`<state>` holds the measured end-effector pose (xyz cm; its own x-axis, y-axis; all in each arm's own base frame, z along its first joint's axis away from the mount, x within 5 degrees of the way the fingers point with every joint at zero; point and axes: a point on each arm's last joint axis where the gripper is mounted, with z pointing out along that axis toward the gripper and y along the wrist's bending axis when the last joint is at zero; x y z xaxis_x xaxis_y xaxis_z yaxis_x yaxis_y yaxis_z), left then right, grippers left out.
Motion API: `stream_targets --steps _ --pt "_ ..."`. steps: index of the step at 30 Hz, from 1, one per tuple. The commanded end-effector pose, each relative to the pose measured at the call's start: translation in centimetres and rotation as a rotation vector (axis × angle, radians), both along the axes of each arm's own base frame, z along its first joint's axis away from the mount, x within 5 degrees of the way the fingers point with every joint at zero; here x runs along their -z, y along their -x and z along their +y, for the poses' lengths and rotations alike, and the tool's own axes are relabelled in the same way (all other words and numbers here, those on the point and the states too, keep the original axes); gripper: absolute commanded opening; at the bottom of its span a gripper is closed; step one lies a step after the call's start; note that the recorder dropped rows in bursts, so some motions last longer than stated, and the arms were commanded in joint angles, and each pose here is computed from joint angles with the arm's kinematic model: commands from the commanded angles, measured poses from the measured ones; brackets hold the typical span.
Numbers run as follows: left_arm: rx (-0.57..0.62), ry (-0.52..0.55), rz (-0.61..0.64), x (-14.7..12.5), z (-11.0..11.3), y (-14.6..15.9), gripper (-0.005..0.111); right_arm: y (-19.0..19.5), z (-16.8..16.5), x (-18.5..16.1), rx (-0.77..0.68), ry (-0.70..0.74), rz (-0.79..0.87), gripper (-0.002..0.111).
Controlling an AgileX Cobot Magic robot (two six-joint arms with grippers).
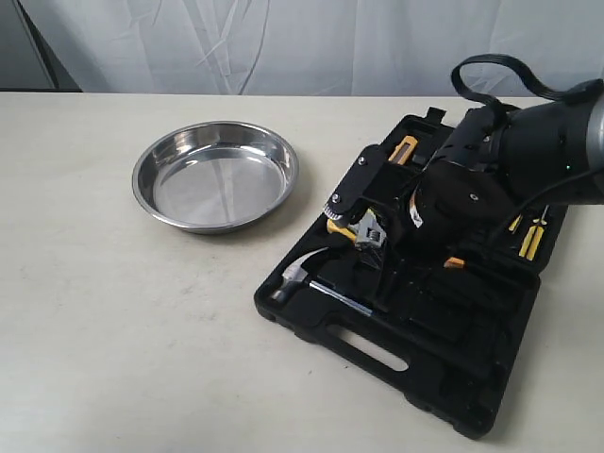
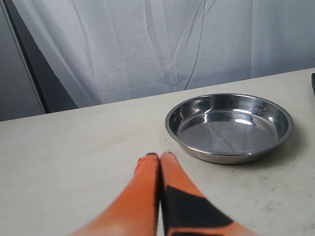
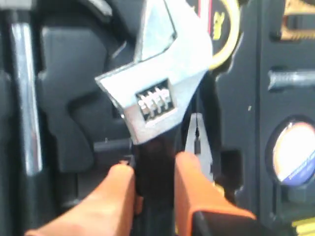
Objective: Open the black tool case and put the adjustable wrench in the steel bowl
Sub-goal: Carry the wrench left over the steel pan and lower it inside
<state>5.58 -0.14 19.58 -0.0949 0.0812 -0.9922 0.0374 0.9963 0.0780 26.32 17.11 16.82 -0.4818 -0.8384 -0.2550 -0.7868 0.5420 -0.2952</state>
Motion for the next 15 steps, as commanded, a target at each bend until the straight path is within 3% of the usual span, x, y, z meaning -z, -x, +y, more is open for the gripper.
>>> stream_targets --steps 1,4,9,15 --pt "0.004 0.002 -0.005 -0.1 0.0 0.0 0.0 -2.3 2.7 -2.8 -0.061 -0.243 -0.213 -0.001" --pt "0.004 0.002 -0.005 -0.1 0.0 0.0 0.0 -6.3 5.8 -5.2 -0.019 -0.343 -0.28 -0.001" --pt "0.004 0.002 -0.005 -0.1 0.0 0.0 0.0 -13.0 11.3 -4.9 -0.066 -0.403 -0.297 -0.001" --pt "0.004 0.002 -0.005 -0.1 0.0 0.0 0.0 -14.9 15.2 -2.4 -0.162 -0.553 -0.149 -0.001"
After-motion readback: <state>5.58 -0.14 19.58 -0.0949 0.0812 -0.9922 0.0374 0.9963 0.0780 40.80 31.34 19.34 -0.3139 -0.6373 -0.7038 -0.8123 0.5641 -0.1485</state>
